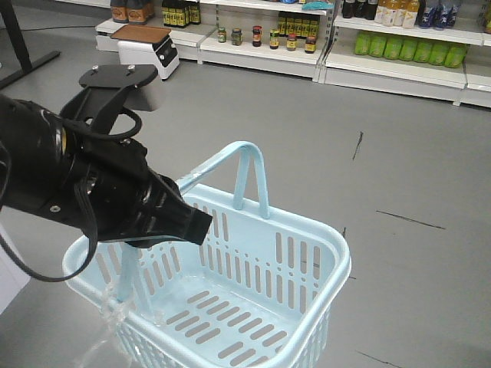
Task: Pick three apples into basket with both arms
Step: 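Turn the base with the basket held toward another fruit table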
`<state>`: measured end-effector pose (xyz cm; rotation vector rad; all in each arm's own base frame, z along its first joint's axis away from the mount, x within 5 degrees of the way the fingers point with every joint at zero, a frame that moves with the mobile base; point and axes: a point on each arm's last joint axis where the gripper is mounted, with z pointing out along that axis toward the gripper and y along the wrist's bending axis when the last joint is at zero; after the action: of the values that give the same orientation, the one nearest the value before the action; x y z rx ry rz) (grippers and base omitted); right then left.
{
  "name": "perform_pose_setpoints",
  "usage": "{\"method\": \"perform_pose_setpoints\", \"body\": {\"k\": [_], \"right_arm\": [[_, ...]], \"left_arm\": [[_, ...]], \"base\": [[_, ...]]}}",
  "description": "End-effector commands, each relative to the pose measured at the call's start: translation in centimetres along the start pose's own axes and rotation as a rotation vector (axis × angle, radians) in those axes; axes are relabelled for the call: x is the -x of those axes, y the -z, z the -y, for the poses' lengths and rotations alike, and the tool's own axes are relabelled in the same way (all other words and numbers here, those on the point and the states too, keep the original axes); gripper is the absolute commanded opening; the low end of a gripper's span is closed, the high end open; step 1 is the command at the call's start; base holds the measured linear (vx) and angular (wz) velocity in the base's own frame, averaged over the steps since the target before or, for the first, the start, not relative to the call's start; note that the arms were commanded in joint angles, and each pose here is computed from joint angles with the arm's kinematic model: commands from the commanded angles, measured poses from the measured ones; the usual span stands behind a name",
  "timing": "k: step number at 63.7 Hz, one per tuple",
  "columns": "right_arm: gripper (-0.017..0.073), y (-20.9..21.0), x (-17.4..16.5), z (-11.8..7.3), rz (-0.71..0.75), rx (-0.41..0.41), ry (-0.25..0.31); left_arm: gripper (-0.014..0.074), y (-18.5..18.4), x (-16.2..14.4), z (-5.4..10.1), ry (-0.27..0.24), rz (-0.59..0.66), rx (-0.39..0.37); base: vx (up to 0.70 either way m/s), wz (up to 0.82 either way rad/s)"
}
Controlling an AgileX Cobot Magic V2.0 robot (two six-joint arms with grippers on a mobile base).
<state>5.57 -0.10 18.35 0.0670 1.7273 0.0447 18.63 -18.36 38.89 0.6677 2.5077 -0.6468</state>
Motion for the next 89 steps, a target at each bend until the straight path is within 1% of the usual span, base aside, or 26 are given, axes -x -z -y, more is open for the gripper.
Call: {"method": "perform_pose_setpoints", "body": {"k": [1,22,66,89], "right_arm": [[-0.0004,-0.01,0.27,-0.01,0.07,0.001,0.015],[-0.0004,-0.01,0.27,-0.01,0.07,0.001,0.015],[-0.0004,-0.01,0.27,-0.01,0.07,0.001,0.015],[-0.0004,-0.01,0.27,-0.01,0.07,0.001,0.015]], "left_arm": [[-0.0008,1.94,0.68,0.9,0.002,0.114,-0.05],[-0.0008,1.94,0.68,0.9,0.002,0.114,-0.05],[-0.0008,1.94,0.68,0.9,0.002,0.114,-0.05],[-0.0008,1.94,0.68,0.9,0.002,0.114,-0.05]], "base": [[0.22,-0.08],[0.24,-0.21],[0.24,-0.36],[0.23,-0.18]]}}
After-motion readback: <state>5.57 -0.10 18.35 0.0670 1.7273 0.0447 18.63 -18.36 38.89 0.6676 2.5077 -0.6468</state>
